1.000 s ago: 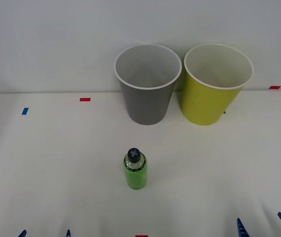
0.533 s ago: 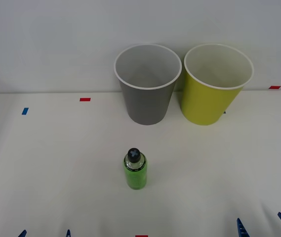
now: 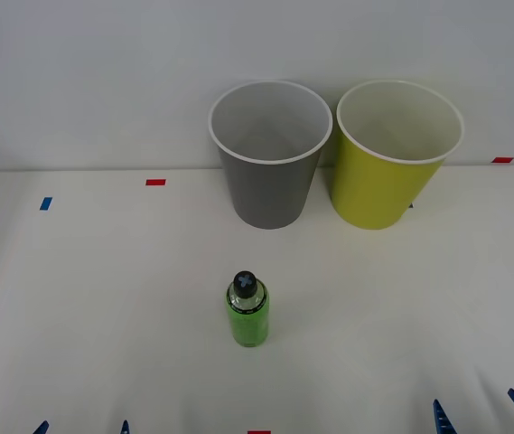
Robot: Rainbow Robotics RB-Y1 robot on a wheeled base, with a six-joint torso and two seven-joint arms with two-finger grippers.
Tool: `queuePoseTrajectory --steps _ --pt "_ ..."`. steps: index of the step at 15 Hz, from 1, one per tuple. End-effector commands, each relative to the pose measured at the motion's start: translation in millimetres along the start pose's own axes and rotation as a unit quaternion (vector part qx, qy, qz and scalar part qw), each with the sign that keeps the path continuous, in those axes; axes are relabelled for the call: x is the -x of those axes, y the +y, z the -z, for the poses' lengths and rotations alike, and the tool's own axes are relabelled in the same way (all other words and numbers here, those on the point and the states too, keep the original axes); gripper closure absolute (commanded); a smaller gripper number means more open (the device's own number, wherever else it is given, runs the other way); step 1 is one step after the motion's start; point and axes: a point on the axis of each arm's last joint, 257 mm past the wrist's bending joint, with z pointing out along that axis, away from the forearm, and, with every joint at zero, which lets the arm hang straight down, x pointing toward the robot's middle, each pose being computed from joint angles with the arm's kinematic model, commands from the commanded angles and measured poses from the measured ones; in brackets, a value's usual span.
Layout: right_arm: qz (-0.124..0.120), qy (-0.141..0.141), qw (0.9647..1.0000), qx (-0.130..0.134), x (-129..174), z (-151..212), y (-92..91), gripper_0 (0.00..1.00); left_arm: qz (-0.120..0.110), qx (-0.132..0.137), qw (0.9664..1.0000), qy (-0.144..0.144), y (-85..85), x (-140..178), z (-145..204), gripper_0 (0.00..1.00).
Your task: Put cans in the gray bin and PET bottles in the light green bin.
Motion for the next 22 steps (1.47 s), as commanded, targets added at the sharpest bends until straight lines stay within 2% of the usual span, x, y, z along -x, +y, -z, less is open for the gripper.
queuePoseTrajectory --steps 1,11,13,15,16,17,18,20,22 --pt "0.000 0.000 1.0000 0.000 0.0 0.0 0.0 0.00 0.000 0.000 1.0000 0.000 0.0 0.0 0.0 0.00" --pt "0.000 0.000 1.0000 0.000 0.0 0.0 0.0 0.00 0.000 0.000 1.0000 0.000 0.0 0.0 0.0 0.00" --pt "0.000 0.000 1.0000 0.000 0.0 0.0 0.0 0.00 -0.012 -0.008 0.9998 0.013 3.5 -11.9 -2.2 0.00" --pt "0.000 0.000 1.0000 0.000 0.0 0.0 0.0 0.00 -0.014 -0.016 0.9998 -0.002 4.2 0.6 -8.0 0.00" --pt "0.000 0.000 1.0000 0.000 0.0 0.0 0.0 0.00 -0.022 -0.020 0.9995 -0.006 5.7 3.5 -10.8 0.00" --pt "0.000 0.000 1.0000 0.000 0.0 0.0 0.0 0.00 -0.027 -0.033 0.9990 -0.013 2.1 7.1 -14.9 0.00" --pt "0.000 0.000 1.0000 0.000 0.0 0.0 0.0 0.00 -0.033 -0.060 0.9974 -0.022 -8.2 11.8 -20.6 0.00" --pt "0.000 0.000 1.0000 0.000 0.0 0.0 0.0 0.00 -0.042 -0.120 0.9912 -0.039 -31.7 20.2 -31.1 0.00" --pt "0.000 0.000 1.0000 0.000 0.0 0.0 0.0 0.00 -0.055 -0.173 0.9818 -0.054 -52.0 28.5 -36.2 0.00"
